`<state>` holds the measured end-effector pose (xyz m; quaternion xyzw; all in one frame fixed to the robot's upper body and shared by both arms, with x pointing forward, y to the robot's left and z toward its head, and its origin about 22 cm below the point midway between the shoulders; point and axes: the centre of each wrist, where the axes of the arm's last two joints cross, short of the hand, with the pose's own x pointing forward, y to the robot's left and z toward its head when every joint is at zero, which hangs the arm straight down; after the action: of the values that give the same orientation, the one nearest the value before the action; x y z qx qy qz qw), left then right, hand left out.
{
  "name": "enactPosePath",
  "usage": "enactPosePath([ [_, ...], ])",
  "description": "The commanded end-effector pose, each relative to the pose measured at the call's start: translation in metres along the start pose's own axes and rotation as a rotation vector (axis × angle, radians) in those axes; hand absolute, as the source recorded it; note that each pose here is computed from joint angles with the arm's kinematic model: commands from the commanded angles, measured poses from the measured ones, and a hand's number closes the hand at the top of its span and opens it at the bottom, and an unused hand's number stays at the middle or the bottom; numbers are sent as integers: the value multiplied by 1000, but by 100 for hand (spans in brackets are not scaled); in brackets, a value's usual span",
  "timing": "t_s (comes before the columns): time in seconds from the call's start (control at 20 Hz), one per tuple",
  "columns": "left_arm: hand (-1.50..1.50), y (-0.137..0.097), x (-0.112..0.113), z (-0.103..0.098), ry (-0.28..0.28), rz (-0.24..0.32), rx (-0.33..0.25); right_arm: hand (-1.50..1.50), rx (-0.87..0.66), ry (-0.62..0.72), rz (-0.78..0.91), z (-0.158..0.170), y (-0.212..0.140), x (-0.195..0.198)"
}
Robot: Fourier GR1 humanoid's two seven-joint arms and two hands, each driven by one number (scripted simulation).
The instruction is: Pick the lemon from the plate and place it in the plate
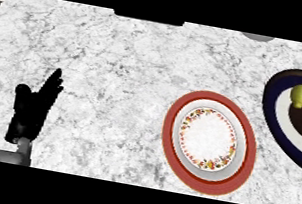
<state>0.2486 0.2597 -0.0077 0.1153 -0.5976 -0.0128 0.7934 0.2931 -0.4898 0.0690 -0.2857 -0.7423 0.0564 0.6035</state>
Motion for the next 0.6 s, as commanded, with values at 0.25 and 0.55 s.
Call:
enactPosePath([
  [0.25, 0, -8, 10, -3, 6, -12, -23, -150, 35, -44, -8, 1, -8, -13],
  [0.55, 0, 2, -2, -10, -6, 16, -20, -150, -20, 9, 74, 15, 20, -37],
])
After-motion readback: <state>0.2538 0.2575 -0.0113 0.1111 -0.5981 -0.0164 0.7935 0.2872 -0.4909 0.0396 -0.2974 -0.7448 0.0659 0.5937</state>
